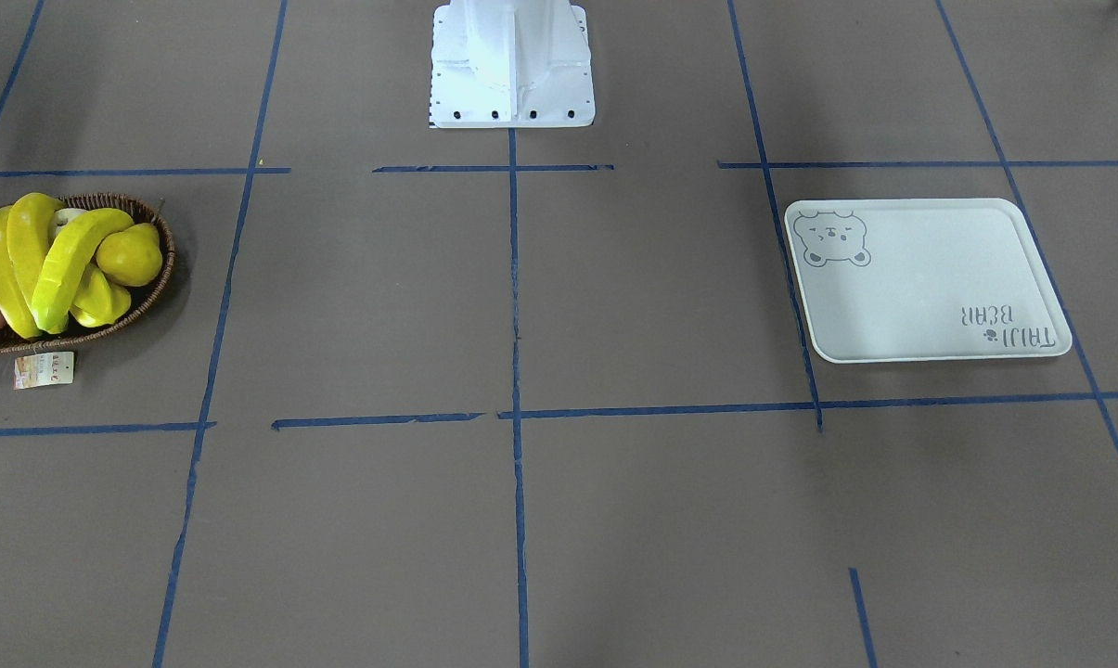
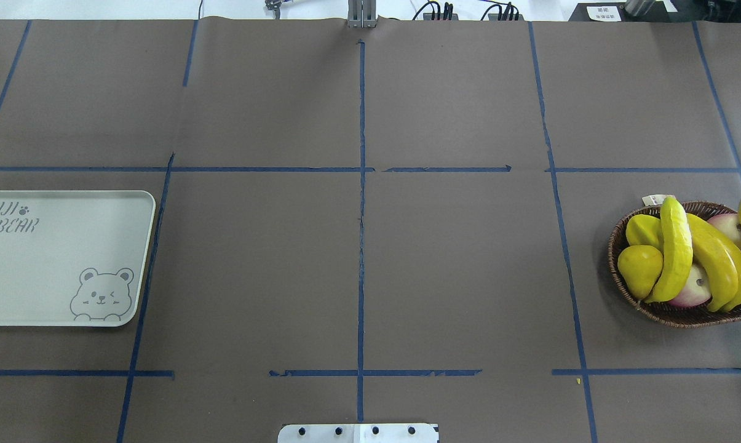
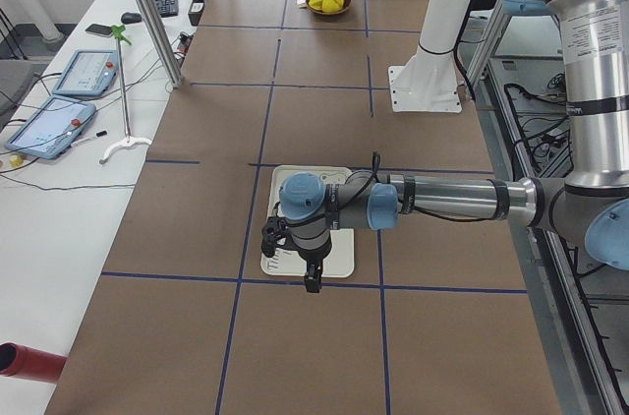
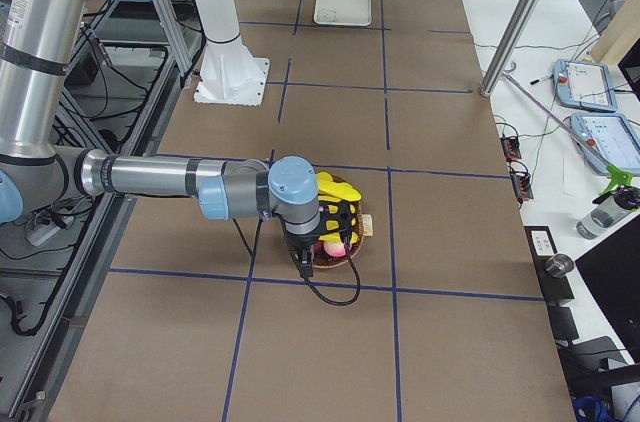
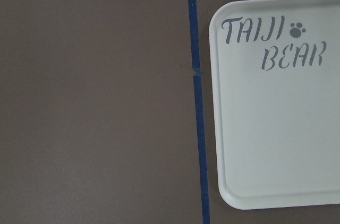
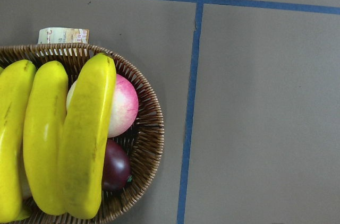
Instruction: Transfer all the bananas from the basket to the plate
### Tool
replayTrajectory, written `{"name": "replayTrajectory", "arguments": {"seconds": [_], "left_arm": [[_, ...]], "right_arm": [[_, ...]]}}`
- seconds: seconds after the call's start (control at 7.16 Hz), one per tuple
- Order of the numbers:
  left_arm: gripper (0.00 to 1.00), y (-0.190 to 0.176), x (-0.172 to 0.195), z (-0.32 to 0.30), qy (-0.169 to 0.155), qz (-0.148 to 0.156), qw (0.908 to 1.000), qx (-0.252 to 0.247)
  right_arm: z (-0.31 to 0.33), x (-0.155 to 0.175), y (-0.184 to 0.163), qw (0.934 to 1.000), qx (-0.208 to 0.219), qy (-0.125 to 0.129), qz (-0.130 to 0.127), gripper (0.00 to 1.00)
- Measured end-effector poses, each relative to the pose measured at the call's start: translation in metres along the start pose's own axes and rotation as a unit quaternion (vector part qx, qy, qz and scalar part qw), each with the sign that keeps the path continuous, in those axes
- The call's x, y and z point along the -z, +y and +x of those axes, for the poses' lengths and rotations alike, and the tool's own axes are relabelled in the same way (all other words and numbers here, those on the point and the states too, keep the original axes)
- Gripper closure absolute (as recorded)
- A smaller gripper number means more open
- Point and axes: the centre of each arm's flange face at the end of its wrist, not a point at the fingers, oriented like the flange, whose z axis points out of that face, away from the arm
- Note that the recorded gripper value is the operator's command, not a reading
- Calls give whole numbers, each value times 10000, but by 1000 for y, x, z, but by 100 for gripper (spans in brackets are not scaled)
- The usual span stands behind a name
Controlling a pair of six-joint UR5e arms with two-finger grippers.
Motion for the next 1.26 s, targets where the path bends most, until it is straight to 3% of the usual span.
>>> {"name": "replayTrajectory", "arguments": {"seconds": [0.7,1.26], "left_arm": [[0,0,-3,-2,2,-29,10000,21],[0,0,-3,-1,9,-29,10000,29]], "right_arm": [[-17,14,-5,9998,136,-51,152,0],[-131,57,-22,9979,-202,-494,366,3]]}}
